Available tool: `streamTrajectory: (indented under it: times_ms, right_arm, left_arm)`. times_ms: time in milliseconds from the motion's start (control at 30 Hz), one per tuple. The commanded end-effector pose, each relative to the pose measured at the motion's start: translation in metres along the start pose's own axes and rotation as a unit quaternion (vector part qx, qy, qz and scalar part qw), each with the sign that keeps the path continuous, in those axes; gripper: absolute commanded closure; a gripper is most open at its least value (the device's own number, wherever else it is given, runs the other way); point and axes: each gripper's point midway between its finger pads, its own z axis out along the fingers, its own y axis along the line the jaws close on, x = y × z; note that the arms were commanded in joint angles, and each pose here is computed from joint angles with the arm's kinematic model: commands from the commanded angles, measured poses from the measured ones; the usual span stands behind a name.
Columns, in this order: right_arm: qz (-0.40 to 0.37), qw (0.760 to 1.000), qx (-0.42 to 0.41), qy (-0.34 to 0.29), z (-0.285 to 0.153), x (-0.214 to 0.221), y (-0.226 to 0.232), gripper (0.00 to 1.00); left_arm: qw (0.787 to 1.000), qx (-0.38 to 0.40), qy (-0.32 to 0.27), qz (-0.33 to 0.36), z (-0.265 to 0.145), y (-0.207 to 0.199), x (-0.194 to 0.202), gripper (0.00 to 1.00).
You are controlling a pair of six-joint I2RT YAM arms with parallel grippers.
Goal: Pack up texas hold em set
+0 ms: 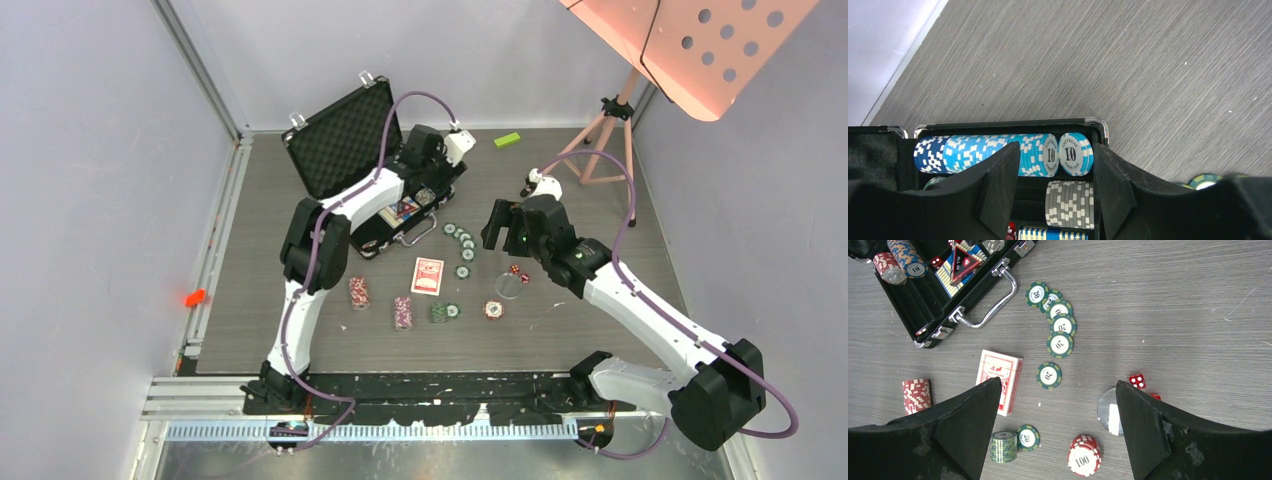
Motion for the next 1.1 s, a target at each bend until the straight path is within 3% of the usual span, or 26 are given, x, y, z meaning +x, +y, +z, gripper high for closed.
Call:
streamTrajectory:
  times_ms: [0, 567, 1067]
  right_arm:
    - [0.015, 0.999, -0.016, -0.024, -0.005, -0.022, 0.011, 0.09]
    - [0.020, 1.000, -0.015, -0.019, -0.003, -0.020, 0.008, 0.09]
    - [0.026, 0.999, -0.018, -0.017, -0.003, -0.020, 0.007, 0.09]
  left_arm:
    - [0.999, -0.010, 0.024, 0.022, 0.004, 0.005, 0.001, 0.41]
    - [0.997, -0.017, 0.073, 0.029, 0.016, 0.008, 0.022, 0.41]
    - [0.990, -0.112, 0.079, 0.020, 0.007, 0.042, 0.014, 0.41]
